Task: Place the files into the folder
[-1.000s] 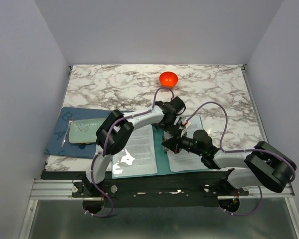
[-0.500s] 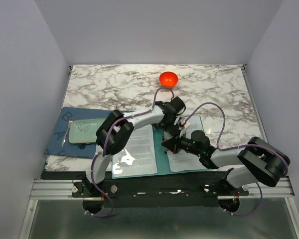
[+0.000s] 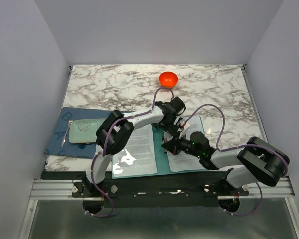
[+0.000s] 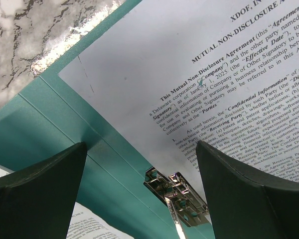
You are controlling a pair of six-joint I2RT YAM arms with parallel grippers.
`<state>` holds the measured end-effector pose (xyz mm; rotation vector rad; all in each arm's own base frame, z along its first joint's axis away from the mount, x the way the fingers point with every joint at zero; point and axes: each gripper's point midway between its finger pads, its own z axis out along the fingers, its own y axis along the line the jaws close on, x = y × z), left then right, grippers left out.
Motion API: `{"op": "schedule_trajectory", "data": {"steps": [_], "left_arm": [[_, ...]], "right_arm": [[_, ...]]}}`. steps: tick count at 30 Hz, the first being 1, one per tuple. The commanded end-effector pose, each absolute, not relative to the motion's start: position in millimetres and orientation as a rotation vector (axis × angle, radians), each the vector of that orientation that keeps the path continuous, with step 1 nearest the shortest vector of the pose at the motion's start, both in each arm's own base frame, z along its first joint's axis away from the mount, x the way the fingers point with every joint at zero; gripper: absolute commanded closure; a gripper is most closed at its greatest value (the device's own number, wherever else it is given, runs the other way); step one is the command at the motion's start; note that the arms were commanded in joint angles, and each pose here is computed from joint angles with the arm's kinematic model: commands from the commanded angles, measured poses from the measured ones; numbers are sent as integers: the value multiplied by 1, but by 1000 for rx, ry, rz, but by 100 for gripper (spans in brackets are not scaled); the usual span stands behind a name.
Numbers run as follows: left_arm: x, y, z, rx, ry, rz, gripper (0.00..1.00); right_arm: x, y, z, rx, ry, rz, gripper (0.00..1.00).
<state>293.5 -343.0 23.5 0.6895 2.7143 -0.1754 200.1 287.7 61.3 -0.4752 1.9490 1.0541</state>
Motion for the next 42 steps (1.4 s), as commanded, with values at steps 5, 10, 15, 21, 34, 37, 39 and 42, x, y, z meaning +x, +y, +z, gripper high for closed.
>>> {"op": "schedule_trajectory", "data": {"steps": [5, 10, 15, 21, 34, 37, 39, 42], "left_arm": [[282, -331, 2, 712, 2779, -125, 4], [282, -330, 3, 708, 2782, -135, 4], [282, -329, 3, 704, 2788, -140, 4], [284, -328, 3, 700, 2789, -143, 5], [286, -323, 6, 687, 2791, -141, 5], [286, -322, 6, 683, 2793, -142, 5], [286, -321, 5, 686, 2795, -139, 5], [287, -322, 5, 681, 2793, -145, 5]], "right_arm": [[191, 269, 20, -421, 2103, 960, 99], [189, 270, 11, -415, 2135, 953, 99], [187, 269, 4, -414, 2169, 937, 99], [183, 266, -6, -430, 2215, 884, 99], [176, 253, -32, -368, 2337, 796, 99], [176, 251, -34, -356, 2346, 783, 99], [175, 249, -36, -343, 2358, 774, 99], [174, 246, -40, -324, 2372, 765, 99]]}}
